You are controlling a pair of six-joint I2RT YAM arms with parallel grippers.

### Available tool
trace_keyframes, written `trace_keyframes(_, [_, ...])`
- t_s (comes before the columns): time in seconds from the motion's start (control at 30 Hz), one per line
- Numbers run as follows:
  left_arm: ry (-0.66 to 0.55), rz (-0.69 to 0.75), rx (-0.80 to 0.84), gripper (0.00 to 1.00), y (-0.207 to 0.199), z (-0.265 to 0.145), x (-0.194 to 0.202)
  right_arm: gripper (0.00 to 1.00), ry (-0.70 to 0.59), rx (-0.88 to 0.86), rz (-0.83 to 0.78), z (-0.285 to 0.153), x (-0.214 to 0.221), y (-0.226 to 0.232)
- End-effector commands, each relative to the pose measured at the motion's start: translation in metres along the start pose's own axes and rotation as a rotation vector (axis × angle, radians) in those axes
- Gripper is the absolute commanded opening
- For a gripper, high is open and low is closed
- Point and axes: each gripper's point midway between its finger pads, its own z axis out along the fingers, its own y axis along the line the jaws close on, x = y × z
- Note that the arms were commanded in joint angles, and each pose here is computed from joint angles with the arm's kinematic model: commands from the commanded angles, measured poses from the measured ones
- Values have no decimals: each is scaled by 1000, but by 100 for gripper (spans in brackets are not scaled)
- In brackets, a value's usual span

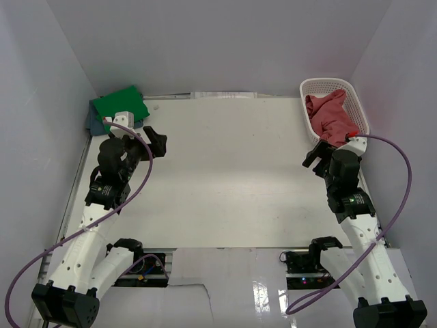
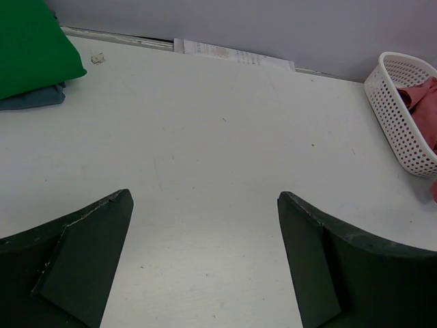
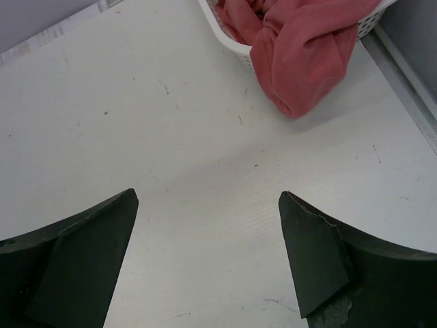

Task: Fold and stack the t-shirts
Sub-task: Grab crumpled tshirt from bin with the right arm

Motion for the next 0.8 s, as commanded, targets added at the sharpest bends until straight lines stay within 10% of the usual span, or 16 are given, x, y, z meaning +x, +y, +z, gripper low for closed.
trace_keyframes(0.0, [-21, 7, 17, 98, -4, -4, -9, 90, -52, 13, 12, -4, -17, 0])
trace_keyframes(0.23, [-14, 7, 15, 98, -4, -2, -8, 90, -40, 2, -12, 13, -30, 13])
trace_keyframes(0.77, [-41, 11, 22, 98, -5, -9, -15, 90, 161, 448, -93, 204, -78, -8])
